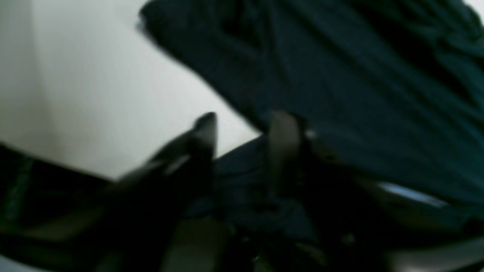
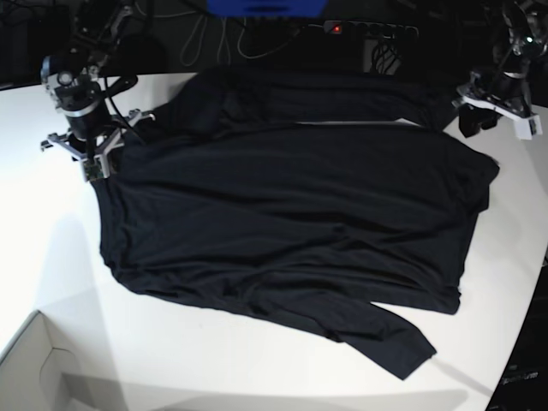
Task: Layout the t-shirt on the table in an organized manner, then fold the t-shirt properly
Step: 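Hold the shirt edges with both grippers and pull them apart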
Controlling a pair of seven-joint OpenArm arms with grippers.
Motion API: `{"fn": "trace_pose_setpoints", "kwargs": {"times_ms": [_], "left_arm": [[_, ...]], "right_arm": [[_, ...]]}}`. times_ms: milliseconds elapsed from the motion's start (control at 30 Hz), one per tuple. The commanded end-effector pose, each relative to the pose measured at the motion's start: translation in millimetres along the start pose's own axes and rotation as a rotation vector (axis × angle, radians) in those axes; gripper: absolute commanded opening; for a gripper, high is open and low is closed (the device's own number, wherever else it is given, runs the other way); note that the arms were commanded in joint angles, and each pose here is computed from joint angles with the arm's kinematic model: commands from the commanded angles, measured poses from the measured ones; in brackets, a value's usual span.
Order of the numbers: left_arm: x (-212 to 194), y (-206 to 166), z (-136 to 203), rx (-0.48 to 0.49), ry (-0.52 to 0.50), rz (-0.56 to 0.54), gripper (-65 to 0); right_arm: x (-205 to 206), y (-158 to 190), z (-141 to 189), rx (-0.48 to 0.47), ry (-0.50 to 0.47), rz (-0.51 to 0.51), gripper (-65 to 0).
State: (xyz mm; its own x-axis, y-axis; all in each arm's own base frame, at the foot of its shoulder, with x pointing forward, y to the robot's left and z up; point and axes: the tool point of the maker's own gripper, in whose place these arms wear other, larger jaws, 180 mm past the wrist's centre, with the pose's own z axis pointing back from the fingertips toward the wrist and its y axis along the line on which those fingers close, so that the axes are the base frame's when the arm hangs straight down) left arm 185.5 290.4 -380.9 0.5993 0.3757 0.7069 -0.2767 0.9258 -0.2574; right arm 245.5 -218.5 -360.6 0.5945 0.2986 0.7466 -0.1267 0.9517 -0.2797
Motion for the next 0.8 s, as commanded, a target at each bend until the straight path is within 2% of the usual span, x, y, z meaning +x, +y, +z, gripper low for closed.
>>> {"fn": "trace_pose_setpoints", "kwargs": {"times_ms": [0,33,100,167,367,633,700,767], "left_arm": [[4,-1,2,-0.002,-0.015,-0.015,-28.2],[-1,-4,0,-0.003,0.000,-0.031,-22.4],[-13,-9,0,-0.015,0.035,-0.098,-15.3],[-23,-18,-1,-0.055,0.062,-0.161,-14.9],[-56,-25,-6,-0.061,0.148,-0.261,-22.2],[-64,-10,-12,-0.028,0.181,-0.261,-22.8],[-64,-9,-12,-0.025,0.182,-0.266,-27.9],[-62,-10,-13,-0.029,0.177,-0.262,-38.2]], "right_arm": [[12,-2,2,-0.008,-0.047,-0.006,-55.6],[12,-2,2,-0.008,-0.047,-0.006,-55.6],[12,-2,2,-0.008,-0.047,-0.006,-55.6],[11,-2,2,-0.007,-0.046,-0.008,-55.6],[10,-4,3,-0.012,-0.042,-0.009,-55.6],[5,-1,6,-0.007,-0.030,-0.005,-55.6],[5,-1,6,-0.006,-0.030,-0.004,-55.6],[-2,2,9,0.001,-0.015,-0.003,-55.6]]}}
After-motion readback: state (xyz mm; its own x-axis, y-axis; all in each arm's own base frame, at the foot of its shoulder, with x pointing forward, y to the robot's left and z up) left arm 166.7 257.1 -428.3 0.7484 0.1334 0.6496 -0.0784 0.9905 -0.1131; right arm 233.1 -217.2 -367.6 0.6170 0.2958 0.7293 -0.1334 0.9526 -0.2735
